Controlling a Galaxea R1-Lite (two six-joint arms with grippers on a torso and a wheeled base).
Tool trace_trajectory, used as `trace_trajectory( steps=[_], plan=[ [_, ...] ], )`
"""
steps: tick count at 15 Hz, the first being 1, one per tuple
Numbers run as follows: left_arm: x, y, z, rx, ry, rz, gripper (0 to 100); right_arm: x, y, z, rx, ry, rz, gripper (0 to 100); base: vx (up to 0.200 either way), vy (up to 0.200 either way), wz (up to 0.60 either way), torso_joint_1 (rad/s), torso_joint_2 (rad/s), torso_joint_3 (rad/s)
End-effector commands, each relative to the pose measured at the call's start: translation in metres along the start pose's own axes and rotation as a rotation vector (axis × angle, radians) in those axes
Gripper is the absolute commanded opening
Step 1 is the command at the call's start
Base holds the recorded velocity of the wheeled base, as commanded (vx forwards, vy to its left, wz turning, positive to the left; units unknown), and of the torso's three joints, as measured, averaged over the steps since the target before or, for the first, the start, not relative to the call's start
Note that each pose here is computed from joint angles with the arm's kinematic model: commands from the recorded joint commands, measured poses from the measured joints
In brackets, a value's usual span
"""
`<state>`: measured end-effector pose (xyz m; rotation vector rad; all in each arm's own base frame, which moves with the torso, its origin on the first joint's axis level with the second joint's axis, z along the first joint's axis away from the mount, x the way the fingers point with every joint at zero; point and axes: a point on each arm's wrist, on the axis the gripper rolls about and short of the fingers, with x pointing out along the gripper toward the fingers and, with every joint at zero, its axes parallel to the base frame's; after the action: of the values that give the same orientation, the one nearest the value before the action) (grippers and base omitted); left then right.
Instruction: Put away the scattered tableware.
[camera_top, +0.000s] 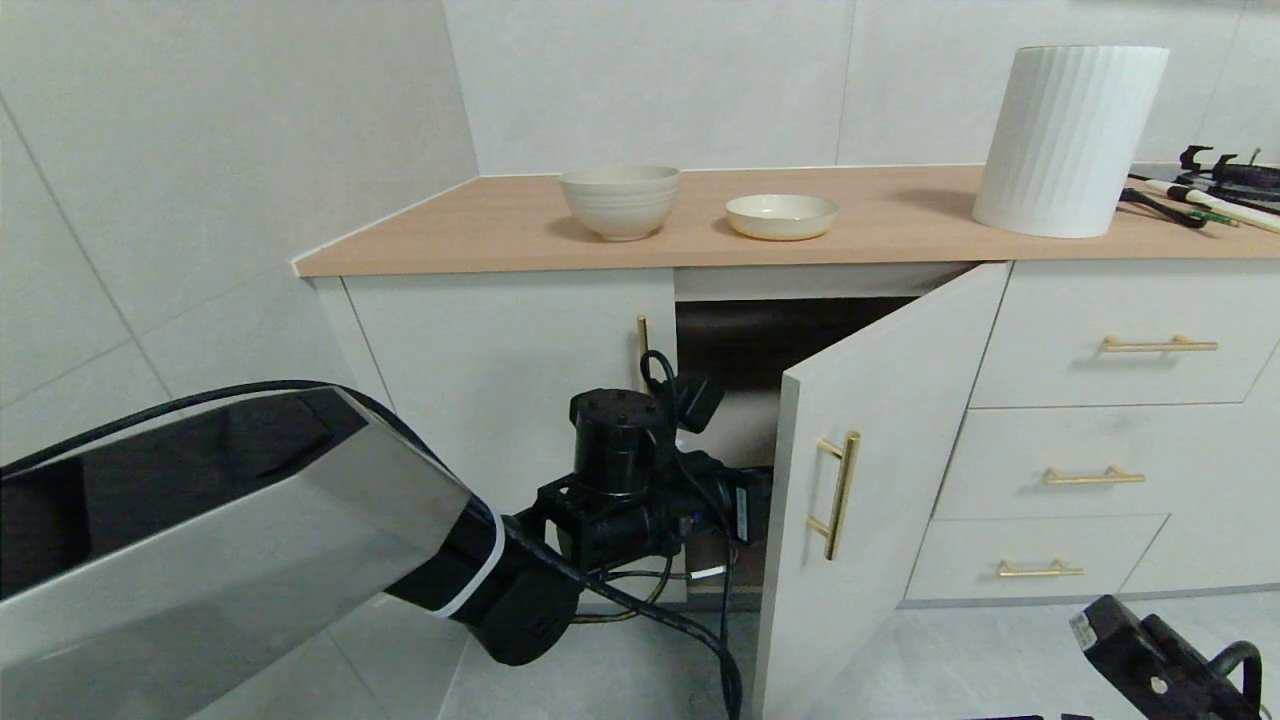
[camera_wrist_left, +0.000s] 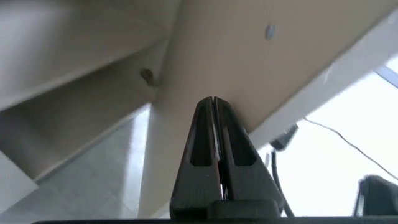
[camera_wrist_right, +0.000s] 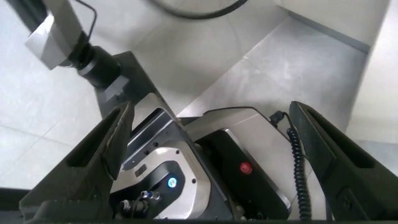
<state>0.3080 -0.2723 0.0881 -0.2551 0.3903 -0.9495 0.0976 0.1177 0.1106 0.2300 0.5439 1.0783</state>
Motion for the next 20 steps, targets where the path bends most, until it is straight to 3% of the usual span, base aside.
trace_trajectory(
  steps=[1,3,6,8,9,10,12,15,17,20],
  plan=[
    [0.006,-0.001,-0.001,0.003,-0.003,-0.005,0,-0.001,0.002,0.001,-0.007,-0.005,0.013,100,0.0,0.0,0.0,0.0,0.0,0.0],
    [0.01,-0.013,-0.002,0.011,0.005,-0.031,0,-0.002,0.006,0.002,-0.018,-0.015,0.032,100,0.0,0.0,0.0,0.0,0.0,0.0],
    [0.015,-0.047,-0.006,0.034,0.01,-0.089,0,-0.014,0.02,0.005,-0.059,-0.068,0.108,100,0.0,0.0,0.0,0.0,0.0,0.0],
    [0.01,-0.107,-0.005,0.075,0.012,-0.224,0,-0.027,0.03,0.008,-0.094,-0.123,0.168,100,0.0,0.0,0.0,0.0,0.0,0.0],
    [0.0,-0.129,-0.005,0.105,0.018,-0.274,0,-0.031,0.031,0.008,-0.125,-0.145,0.18,100,0.0,0.0,0.0,0.0,0.0,0.0],
    [-0.008,-0.133,-0.006,0.112,0.023,-0.282,0,-0.034,0.033,0.009,-0.151,-0.161,0.186,100,0.0,0.0,0.0,0.0,0.0,0.0],
    [-0.021,-0.13,-0.004,0.106,0.032,-0.274,0,-0.034,0.032,0.008,-0.154,-0.158,0.186,100,0.0,0.0,0.0,0.0,0.0,0.0],
    [-0.044,-0.068,0.015,0.068,-0.014,-0.064,0,-0.026,0.029,0.015,-0.134,-0.146,0.138,100,0.0,0.0,0.0,0.0,0.0,0.0],
    [-0.061,-0.05,0.023,0.056,-0.053,0.033,0,-0.014,0.022,0.029,-0.113,-0.158,0.051,100,0.0,0.0,0.0,0.0,0.0,0.0],
    [-0.116,-0.031,0.045,0.048,-0.158,0.187,0,0.018,0.008,0.079,-0.084,-0.257,-0.168,100,0.0,0.0,0.0,0.0,0.0,0.0]
  ],
)
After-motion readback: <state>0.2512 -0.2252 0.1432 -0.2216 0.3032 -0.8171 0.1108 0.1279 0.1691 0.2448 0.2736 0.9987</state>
